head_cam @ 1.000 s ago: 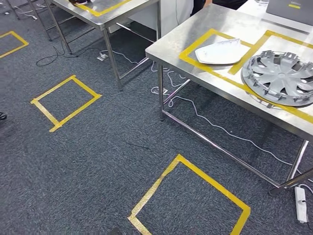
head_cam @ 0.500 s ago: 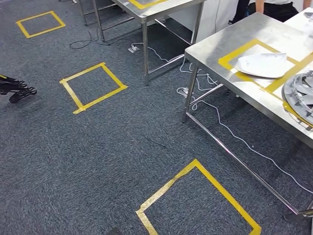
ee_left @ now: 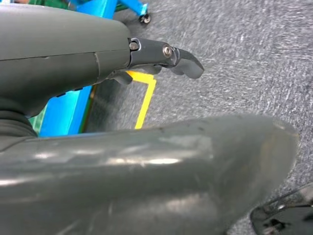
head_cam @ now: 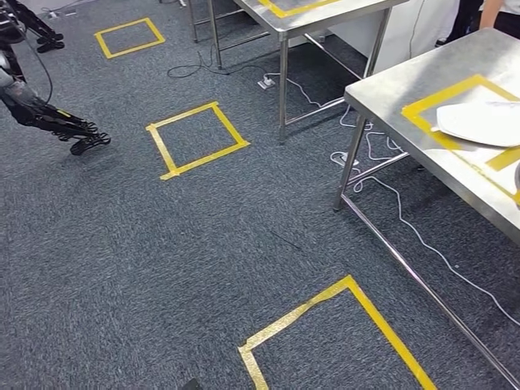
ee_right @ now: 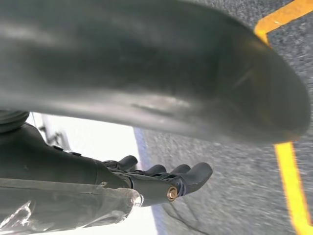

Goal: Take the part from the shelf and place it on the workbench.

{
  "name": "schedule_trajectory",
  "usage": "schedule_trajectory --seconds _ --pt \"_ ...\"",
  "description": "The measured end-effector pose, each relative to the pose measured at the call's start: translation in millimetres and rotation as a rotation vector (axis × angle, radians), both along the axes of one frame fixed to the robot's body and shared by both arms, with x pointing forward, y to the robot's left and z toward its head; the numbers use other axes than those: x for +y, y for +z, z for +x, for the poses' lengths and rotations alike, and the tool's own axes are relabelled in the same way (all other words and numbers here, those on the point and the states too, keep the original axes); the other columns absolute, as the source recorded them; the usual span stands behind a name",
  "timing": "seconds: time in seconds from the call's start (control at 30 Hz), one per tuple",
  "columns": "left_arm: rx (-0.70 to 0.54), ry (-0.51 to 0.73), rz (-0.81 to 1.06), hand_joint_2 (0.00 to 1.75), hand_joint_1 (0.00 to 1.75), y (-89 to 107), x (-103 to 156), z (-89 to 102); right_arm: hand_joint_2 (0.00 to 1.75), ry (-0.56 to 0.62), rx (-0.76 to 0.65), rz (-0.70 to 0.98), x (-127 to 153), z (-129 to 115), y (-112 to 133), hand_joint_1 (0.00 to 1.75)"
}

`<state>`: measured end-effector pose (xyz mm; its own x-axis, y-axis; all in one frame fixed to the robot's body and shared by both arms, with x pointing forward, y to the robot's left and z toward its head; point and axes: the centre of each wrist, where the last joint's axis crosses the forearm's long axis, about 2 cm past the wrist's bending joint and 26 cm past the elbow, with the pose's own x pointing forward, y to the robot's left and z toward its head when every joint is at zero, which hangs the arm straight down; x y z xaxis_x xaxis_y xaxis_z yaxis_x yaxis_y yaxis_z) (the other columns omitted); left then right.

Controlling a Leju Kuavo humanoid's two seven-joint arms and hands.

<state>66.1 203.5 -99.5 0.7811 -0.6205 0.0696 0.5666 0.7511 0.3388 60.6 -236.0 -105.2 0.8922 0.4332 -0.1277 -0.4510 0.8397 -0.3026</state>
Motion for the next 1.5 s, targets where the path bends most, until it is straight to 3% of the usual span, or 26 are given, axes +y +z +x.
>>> schedule_trajectory --seconds 1.5 --pt "-0.044 0.073 -0.006 0.00 0.00 0.8 -1.8 1.0 0.00 -0.057 -0.013 -0.009 -0.6 3.0 0.5 0.00"
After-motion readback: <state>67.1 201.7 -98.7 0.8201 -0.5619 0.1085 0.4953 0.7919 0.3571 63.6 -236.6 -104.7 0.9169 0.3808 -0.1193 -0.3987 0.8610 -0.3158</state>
